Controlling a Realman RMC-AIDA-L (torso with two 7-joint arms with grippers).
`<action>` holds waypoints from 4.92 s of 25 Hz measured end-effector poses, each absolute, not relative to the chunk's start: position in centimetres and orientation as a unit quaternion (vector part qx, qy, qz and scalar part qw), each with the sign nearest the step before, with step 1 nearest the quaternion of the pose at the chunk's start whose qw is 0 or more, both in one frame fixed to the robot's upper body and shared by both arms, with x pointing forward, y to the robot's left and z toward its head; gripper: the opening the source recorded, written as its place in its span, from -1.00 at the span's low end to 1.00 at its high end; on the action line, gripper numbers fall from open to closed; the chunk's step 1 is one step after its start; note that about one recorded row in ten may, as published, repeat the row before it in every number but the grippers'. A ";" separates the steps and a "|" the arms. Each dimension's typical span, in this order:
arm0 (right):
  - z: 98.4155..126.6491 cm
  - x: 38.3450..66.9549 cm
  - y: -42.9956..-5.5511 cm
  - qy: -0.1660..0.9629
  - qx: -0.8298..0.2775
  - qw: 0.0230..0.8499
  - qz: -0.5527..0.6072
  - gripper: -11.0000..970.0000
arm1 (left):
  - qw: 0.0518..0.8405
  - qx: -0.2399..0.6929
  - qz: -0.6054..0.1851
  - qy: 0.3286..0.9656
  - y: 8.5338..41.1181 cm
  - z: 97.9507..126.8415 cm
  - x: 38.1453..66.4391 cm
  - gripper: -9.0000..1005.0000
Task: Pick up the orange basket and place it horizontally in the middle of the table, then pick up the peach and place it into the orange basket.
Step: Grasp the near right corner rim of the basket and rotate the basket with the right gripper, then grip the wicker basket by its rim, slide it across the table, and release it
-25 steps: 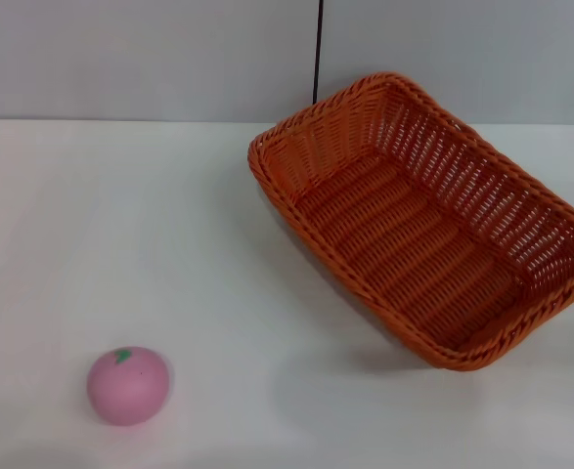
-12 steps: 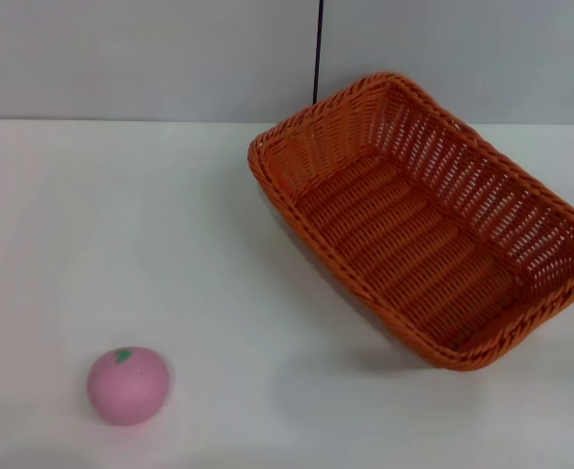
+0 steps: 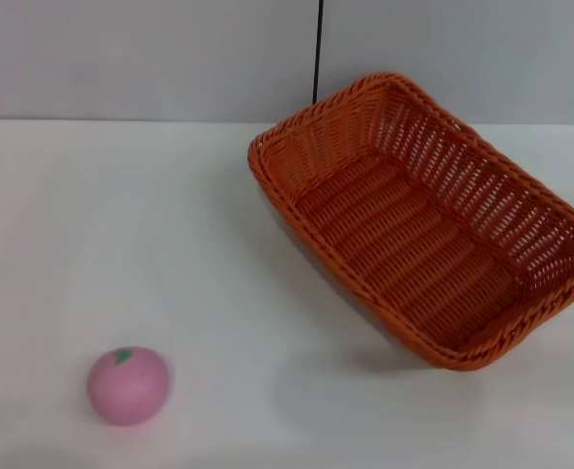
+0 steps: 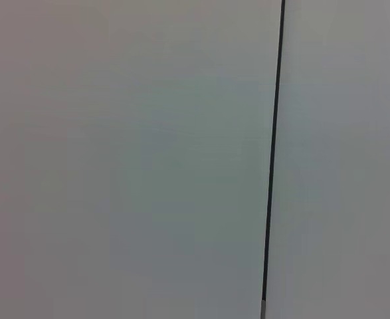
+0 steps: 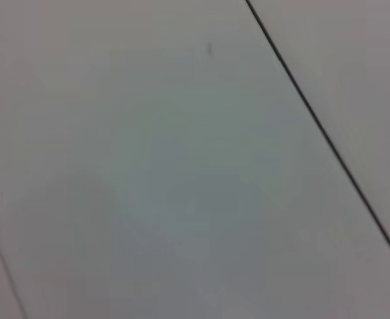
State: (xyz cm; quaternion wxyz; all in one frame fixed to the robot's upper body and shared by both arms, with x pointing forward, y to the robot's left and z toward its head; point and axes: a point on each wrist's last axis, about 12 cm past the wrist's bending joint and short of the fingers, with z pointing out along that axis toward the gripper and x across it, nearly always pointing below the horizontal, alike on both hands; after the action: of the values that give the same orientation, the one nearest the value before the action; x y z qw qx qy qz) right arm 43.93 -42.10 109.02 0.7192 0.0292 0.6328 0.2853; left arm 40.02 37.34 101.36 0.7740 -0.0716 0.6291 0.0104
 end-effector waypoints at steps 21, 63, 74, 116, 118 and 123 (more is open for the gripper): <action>121.0 56.3 -40.8 0.878 -0.068 0.360 0.308 0.31 | 0.780 -0.096 -0.017 0.618 35.9 101.3 40.1 0.58; 111.1 62.8 -26.5 0.906 -0.144 0.268 0.294 0.13 | 0.774 -0.112 -0.021 0.623 36.2 101.0 39.2 0.58; 111.3 62.5 -26.4 0.900 -0.175 0.275 0.290 -0.34 | 0.776 -0.111 -0.021 0.621 36.3 101.1 39.4 0.57; 116.1 63.2 -21.2 0.661 -0.660 0.333 0.130 -0.66 | 0.785 -0.067 -0.059 0.613 34.7 101.1 33.9 0.57; 115.8 63.3 -20.9 0.647 -0.675 0.332 0.125 -0.66 | 0.785 -0.066 -0.063 0.612 34.5 101.1 34.0 0.57; 115.5 63.2 -20.5 0.622 -0.693 0.343 0.123 -0.65 | 0.785 -0.065 -0.067 0.613 34.3 101.0 33.9 0.57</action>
State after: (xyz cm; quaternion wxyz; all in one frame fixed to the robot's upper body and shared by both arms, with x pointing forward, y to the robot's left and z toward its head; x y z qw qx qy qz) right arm 63.20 -20.46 115.48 0.3427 -0.6929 0.6223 0.1232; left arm 33.92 34.35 101.04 0.7847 -0.0654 0.6128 -0.0667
